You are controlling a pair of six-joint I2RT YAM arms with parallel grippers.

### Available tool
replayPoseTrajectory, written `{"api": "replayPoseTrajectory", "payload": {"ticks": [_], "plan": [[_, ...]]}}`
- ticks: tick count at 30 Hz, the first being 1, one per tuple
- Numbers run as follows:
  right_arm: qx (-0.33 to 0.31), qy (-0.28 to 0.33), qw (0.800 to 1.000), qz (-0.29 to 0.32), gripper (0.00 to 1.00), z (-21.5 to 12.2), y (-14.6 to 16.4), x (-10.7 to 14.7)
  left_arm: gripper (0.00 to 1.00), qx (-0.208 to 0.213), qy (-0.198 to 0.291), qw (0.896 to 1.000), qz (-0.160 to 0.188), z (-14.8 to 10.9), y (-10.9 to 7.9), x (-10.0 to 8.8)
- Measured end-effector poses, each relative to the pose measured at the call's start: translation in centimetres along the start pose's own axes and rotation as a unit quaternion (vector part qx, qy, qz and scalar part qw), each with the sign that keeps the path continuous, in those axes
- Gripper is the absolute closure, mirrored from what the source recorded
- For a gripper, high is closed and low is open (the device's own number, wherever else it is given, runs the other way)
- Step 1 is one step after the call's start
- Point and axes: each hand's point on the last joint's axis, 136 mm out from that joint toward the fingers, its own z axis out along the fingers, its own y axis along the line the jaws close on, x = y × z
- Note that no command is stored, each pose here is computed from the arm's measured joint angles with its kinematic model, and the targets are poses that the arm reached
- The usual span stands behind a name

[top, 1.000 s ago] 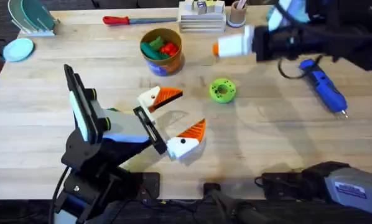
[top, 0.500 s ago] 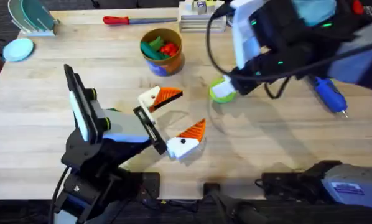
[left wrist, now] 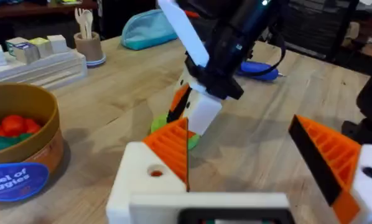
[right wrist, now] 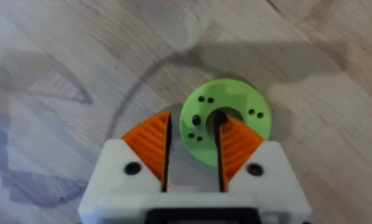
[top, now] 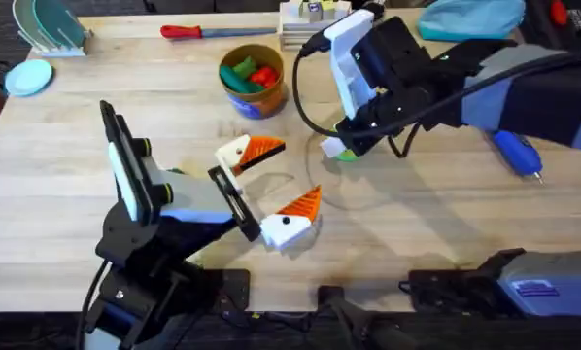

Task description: Pick up the gripper from the table and insert it into the empty holder that is missing its gripper. Then pick up a screw, insert it into the mounting hole, and use the screwdriver to tighten it. Finally, clean up the table by picking up the vegetable and placing it into the bucket.

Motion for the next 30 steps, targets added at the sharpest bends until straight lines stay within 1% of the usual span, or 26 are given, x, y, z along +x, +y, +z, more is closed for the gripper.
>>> {"api": "replayPoseTrajectory", "payload": {"ticks": [3, 10, 14, 21, 28, 30], "plan": [[0.001, -0.002, 1.0, -0.001, 0.635, 0.1, -0.1, -0.1, 0.007, 0.0, 0.0, 1.0, 0.0, 0.0, 0.0, 0.0], [0.001, 0.016, 1.0, 0.001, 0.653, 0.8, -0.1, 0.6, 0.007, 0.0, 0.0, 1.0, 0.0, 0.0, 0.0, 0.0], [0.001, 0.021, 1.0, 0.002, 0.708, 1.5, -0.2, 0.7, 0.008, 0.0, 0.0, 1.0, 0.0, 0.0, 0.0, 0.0], [0.002, 0.021, 1.0, 0.001, 0.784, 1.6, -0.3, 0.7, 0.008, 0.0, 0.0, 1.0, 0.0, 0.0, 0.0, 0.0], [0.002, 0.021, 1.0, 0.001, 0.796, 1.6, -0.3, 0.7, 0.008, 0.0, 0.0, 1.0, 0.0, 0.0, 0.0, 0.0], [0.002, 0.021, 1.0, 0.001, 0.781, 1.6, -0.3, 0.7, 0.008, 0.0, 0.0, 1.0, 0.0, 0.0, 0.0, 0.0]]}}
